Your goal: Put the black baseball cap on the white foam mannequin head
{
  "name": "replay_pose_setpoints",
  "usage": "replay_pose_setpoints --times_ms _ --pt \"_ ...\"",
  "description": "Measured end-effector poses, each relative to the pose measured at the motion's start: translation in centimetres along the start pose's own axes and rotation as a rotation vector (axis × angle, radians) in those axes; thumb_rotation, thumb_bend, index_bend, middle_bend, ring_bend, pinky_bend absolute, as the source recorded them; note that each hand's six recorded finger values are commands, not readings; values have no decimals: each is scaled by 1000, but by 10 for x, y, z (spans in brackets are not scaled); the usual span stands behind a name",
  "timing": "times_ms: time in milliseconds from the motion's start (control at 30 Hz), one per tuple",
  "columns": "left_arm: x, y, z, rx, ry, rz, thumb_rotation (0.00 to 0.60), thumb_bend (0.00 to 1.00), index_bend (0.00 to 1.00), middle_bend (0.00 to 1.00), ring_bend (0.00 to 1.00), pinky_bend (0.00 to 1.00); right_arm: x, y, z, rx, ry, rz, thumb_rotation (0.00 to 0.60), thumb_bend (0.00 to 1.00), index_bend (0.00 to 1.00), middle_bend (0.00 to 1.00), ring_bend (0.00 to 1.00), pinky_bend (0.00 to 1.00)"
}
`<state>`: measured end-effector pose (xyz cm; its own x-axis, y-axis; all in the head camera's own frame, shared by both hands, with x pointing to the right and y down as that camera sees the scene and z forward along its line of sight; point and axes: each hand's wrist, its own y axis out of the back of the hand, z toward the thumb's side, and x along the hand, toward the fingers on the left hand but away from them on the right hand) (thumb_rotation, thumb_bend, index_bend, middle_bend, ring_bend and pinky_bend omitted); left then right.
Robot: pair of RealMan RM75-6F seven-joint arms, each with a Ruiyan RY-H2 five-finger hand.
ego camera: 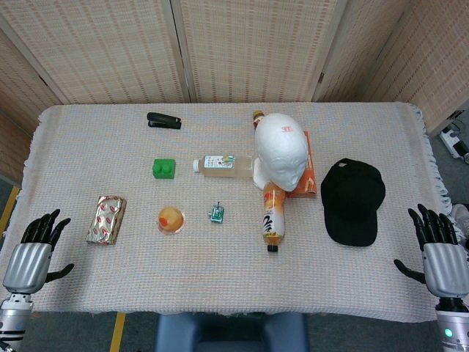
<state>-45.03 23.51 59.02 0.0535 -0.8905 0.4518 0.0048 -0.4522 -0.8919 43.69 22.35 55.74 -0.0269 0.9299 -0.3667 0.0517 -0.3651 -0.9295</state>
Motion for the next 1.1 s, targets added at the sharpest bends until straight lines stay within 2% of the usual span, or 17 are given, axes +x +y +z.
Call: replay_pose_setpoints --times_ms 233,333,500,600,867,1100 --pt "1 -2 2 4 1 -2 600 159 162 42 6 137 -4 -4 -1 -2 -7 -9 600 7 10 0 0 0" --pt "1 -1 3 -6 -4 0 600 158 162 42 6 136 -5 -11 -1 -10 -13 -14 600 7 98 0 0 0" --pt "3 1 1 -31 -3 -5 600 159 162 42 6 137 -4 -34 -4 11 -23 -8 600 21 235 0 0 0" --pt "2 4 -1 -54 -8 -3 600 159 162 42 6 137 -3 -51 -6 26 -24 -5 600 67 295 0 0 0" --pt "-3 16 1 -131 -44 8 600 159 162 42 6 137 -1 -101 7 43 -9 3 600 145 336 0 0 0" --pt "-10 25 3 -181 -82 6 600 159 163 42 6 138 -2 -127 17 16 -15 -41 600 187 402 0 0 0"
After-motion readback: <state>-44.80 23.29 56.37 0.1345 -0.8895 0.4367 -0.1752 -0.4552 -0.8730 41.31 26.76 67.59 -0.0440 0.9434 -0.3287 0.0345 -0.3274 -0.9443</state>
